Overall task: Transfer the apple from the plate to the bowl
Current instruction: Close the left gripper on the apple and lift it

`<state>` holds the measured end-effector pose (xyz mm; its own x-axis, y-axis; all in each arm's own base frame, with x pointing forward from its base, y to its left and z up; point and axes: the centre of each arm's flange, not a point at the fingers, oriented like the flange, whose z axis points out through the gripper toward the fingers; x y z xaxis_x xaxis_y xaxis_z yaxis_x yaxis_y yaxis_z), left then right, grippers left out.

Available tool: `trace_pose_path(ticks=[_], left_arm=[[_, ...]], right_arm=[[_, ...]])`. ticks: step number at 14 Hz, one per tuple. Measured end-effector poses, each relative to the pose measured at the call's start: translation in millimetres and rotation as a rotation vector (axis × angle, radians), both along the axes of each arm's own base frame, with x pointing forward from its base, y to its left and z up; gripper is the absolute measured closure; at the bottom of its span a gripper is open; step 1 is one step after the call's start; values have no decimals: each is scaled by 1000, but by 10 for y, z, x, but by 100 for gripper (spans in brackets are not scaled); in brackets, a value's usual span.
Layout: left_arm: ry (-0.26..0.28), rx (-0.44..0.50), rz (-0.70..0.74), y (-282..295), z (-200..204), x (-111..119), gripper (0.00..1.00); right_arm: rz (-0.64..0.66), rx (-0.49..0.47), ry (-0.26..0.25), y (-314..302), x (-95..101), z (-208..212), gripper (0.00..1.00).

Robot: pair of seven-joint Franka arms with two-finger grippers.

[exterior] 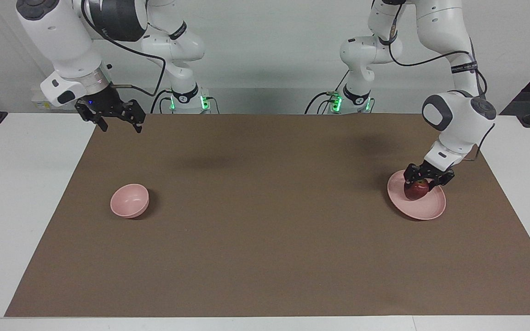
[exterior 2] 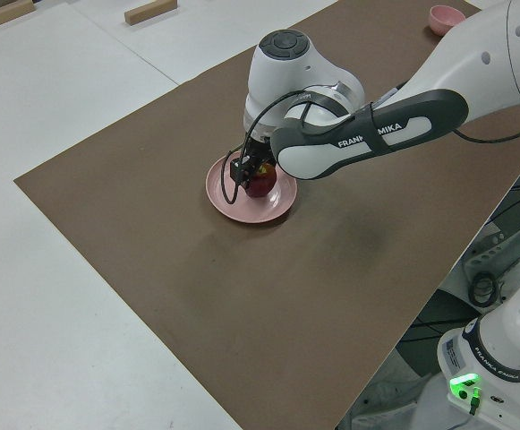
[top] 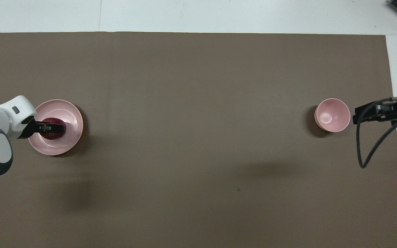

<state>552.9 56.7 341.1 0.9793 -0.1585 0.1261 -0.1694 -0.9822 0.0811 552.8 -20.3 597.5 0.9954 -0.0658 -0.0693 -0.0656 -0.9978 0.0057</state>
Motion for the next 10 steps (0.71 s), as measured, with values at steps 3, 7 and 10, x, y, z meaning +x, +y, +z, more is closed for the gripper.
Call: trace_pose_path(ticks=[3,7,10], left_arm=[[-1,0,0,0,4,3,23],[-23,2,-6,-28,91,64,23],[-55,3,-24,-121,264,153,23]], right_arm=[[0,0,0,0,0,0,0],[0,0,0,0,0,0,0],[0,0,0,0,0,0,0]])
